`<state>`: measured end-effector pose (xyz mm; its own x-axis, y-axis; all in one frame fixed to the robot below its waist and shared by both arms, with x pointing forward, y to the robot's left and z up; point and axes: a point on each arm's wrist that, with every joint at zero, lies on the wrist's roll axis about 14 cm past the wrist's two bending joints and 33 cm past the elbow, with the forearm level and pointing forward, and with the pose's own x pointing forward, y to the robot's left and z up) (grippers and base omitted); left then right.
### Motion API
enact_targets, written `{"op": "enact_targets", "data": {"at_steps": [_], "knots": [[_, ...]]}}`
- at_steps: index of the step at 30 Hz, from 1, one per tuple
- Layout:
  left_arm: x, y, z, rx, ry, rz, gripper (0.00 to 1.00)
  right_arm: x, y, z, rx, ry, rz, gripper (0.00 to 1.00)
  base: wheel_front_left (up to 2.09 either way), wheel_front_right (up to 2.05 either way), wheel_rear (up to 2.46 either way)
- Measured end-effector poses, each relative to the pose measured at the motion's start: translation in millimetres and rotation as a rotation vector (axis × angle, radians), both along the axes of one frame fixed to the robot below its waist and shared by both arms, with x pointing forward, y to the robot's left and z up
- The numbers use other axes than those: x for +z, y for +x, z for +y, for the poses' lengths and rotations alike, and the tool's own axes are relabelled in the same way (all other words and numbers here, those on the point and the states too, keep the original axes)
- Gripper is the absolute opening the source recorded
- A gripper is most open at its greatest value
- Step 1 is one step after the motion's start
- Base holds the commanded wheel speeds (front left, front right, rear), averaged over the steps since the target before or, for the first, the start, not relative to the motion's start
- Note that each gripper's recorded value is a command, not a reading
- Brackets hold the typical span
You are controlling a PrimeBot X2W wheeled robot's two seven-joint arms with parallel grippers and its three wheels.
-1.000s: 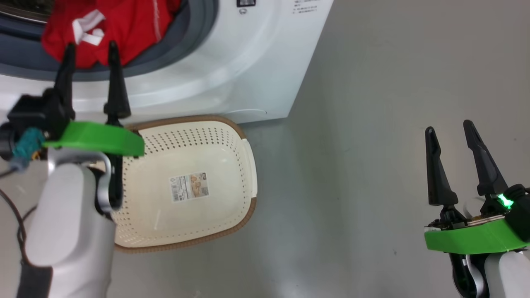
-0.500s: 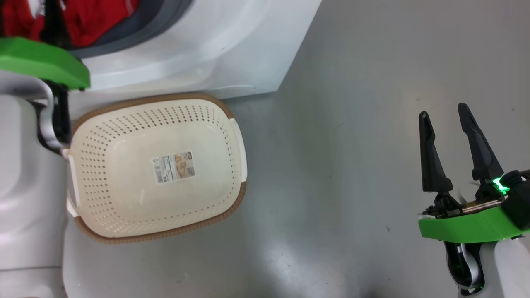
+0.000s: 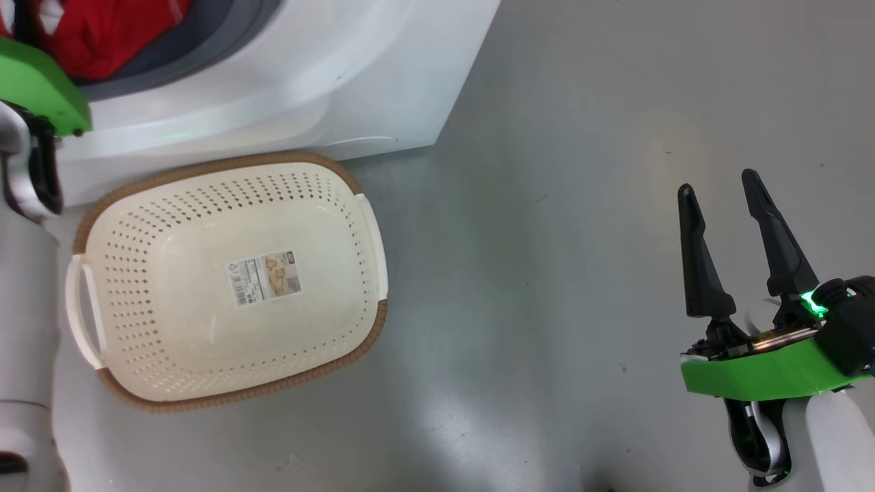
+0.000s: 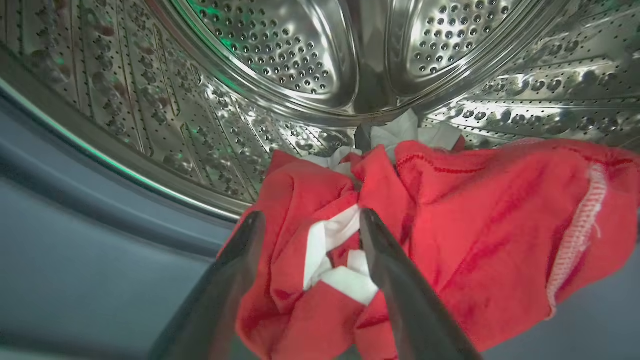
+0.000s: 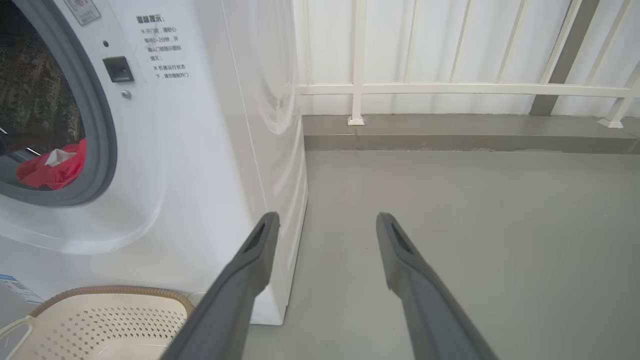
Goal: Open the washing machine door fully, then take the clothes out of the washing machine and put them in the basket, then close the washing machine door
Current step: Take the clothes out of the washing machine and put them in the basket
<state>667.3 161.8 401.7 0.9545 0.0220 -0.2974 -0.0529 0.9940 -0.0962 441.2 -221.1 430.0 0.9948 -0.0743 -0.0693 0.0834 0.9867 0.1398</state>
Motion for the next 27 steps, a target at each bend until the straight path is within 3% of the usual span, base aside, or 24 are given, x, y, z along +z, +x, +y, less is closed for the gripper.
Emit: {"op": "enact_targets", "data": {"at_steps": [13,23,24,25,26,27], "knots": [[-43,3,10,0.01,0.048,0.219,1.0,-10,-5,-6,-0.019,0.006,0.035,1.0,0.0,0.0,0.0],[-61,3,15,0.011,0.092,0.27,1.0,-14,-2,-6,-0.018,0.005,0.039,1.0,0.0,0.0,0.0],[-62,2,15,0.01,0.094,0.273,0.91,-14,-2,-6,-0.018,0.005,0.04,1.0,0.0,0.0,0.0],[-63,2,15,0.009,0.094,0.275,0.47,-14,-1,-6,-0.018,0.005,0.04,1.0,0.0,0.0,0.0],[-63,2,14,0.006,0.095,0.276,0.47,-14,-1,-6,-0.017,0.006,0.041,1.0,0.0,0.0,0.0],[-62,3,15,0.006,0.095,0.277,0.19,-15,-1,-6,-0.017,0.006,0.041,1.0,0.0,0.0,0.0]]}}
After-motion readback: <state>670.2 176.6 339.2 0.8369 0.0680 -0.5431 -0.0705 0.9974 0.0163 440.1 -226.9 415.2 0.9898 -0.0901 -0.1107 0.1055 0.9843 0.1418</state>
